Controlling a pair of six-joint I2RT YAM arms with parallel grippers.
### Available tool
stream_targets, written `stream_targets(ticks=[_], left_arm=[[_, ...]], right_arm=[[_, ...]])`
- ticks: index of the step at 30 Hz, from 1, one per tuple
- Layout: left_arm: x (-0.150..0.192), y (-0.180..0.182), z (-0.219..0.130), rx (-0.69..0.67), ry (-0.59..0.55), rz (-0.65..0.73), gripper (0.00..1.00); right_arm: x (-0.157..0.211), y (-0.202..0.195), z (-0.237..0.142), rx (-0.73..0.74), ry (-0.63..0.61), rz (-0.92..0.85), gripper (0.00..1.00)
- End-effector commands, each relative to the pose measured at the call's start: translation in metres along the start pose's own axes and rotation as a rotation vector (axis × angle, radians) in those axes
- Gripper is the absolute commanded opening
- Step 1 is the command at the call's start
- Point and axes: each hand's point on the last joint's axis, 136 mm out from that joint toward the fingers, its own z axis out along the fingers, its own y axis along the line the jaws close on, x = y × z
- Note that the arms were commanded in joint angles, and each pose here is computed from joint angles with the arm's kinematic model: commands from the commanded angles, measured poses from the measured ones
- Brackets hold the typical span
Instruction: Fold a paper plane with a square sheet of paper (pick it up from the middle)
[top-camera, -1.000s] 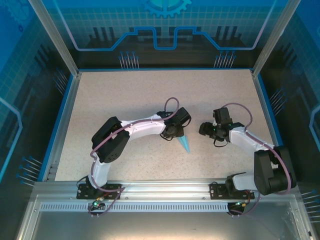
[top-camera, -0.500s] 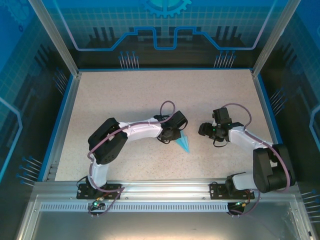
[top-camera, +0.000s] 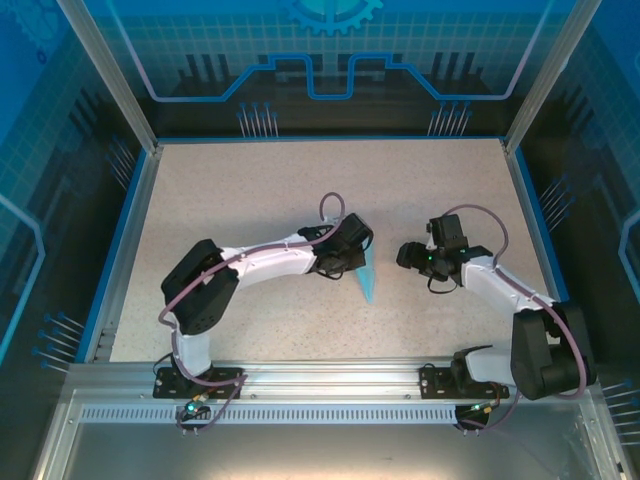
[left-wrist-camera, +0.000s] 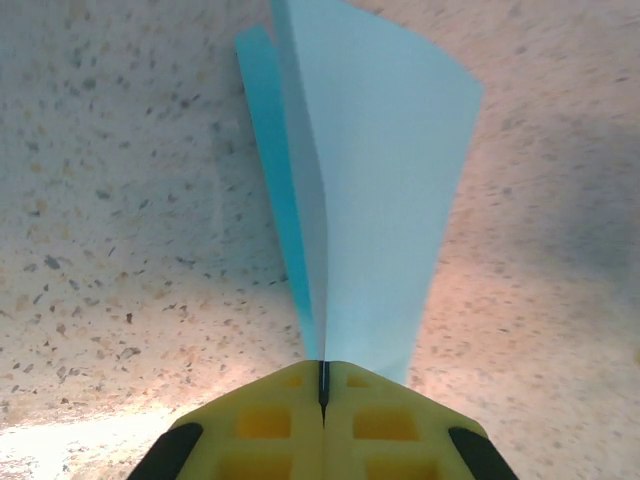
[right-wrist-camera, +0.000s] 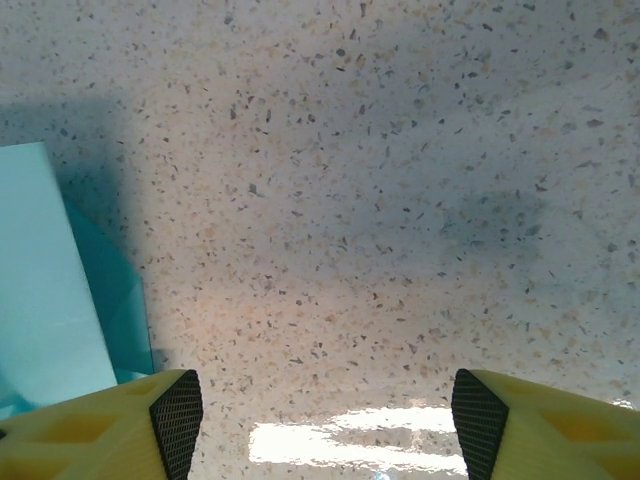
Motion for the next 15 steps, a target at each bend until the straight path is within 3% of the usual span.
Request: stream_targets(ticks=[1,7,15], left_arm=[[-0.022,-0.021,-0.029,0.088,-0.053,0.066,0.00],[-0.040,-0.045,-0.053,0.270,-0.047,0.086,0.00],[-0.050,-0.059,-0.050,0.549,0.018,0.012,0.00]], right_arm=[[-0.008,0.005,-0.010,-0.036,-0.017,0.042,0.71],[-0.013,0.019,-0.016,-0.085,-0.003,0.033,0.71],[-0.022,0.026,-0.016,-0.094,0.001,0.016,0.74]])
